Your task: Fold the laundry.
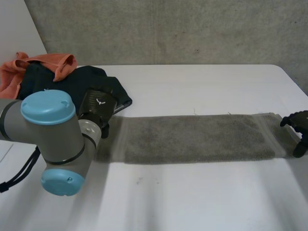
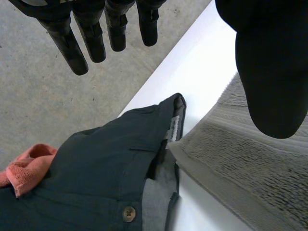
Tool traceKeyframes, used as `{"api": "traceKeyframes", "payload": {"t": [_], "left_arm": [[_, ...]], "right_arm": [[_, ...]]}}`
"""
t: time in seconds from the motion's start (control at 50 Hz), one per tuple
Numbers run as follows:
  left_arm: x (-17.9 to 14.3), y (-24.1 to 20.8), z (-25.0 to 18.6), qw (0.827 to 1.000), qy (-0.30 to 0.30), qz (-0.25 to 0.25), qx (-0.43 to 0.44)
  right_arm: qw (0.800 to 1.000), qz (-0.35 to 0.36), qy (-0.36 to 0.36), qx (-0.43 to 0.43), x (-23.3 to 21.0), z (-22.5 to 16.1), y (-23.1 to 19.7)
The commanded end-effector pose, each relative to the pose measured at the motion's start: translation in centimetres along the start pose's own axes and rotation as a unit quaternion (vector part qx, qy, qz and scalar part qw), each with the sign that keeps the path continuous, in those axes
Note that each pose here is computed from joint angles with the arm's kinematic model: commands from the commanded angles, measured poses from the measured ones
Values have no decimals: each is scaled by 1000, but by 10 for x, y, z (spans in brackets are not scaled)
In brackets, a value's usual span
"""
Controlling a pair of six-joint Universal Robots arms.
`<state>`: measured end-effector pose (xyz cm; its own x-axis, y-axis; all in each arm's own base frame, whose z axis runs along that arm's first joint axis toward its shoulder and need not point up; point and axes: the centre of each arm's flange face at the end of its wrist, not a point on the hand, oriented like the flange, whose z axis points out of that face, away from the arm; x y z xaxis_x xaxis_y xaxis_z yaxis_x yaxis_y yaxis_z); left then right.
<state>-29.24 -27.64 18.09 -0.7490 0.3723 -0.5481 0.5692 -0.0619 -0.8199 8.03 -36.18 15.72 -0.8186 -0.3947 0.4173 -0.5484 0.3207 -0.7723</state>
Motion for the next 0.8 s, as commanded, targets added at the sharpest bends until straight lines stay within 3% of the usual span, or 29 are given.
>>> {"api": "traceKeyframes", "payload": {"t": [0.02, 0.12, 0.28, 0.36, 0.44, 0.52, 0.6, 0.64, 0.7, 0.8], "left_arm": [[3, 3, 1, 1000, -2, -4, 5], [2, 2, 0, 1000, -4, -7, 6], [-9, -9, -9, 1000, -15, -12, 19], [-14, -14, -21, 999, -17, -13, 25], [-18, -17, -28, 999, -19, -14, 28], [-21, -19, -33, 999, -23, -16, 32], [-22, -21, -37, 999, -24, -20, 34], [-22, -20, -38, 999, -23, -23, 32], [-21, -18, -41, 999, -21, -29, 30], [-15, -10, -46, 999, -11, -32, 17]], "right_arm": [[999, -35, 21, 10, -2, 22, 23], [998, -42, 47, 17, 8, 34, 30], [989, -58, 133, -8, 60, 29, 48], [972, -131, 196, -14, 99, 13, 41], [962, -190, 197, 10, 92, 6, 17], [957, -230, 125, 126, 9, 1, -53], [933, -268, 36, 238, -82, -15, -96], [921, -281, 4, 271, -113, -25, -106], [884, -308, -85, 341, -193, -56, -119], [846, -332, -187, 374, -273, -82, -97]]}}
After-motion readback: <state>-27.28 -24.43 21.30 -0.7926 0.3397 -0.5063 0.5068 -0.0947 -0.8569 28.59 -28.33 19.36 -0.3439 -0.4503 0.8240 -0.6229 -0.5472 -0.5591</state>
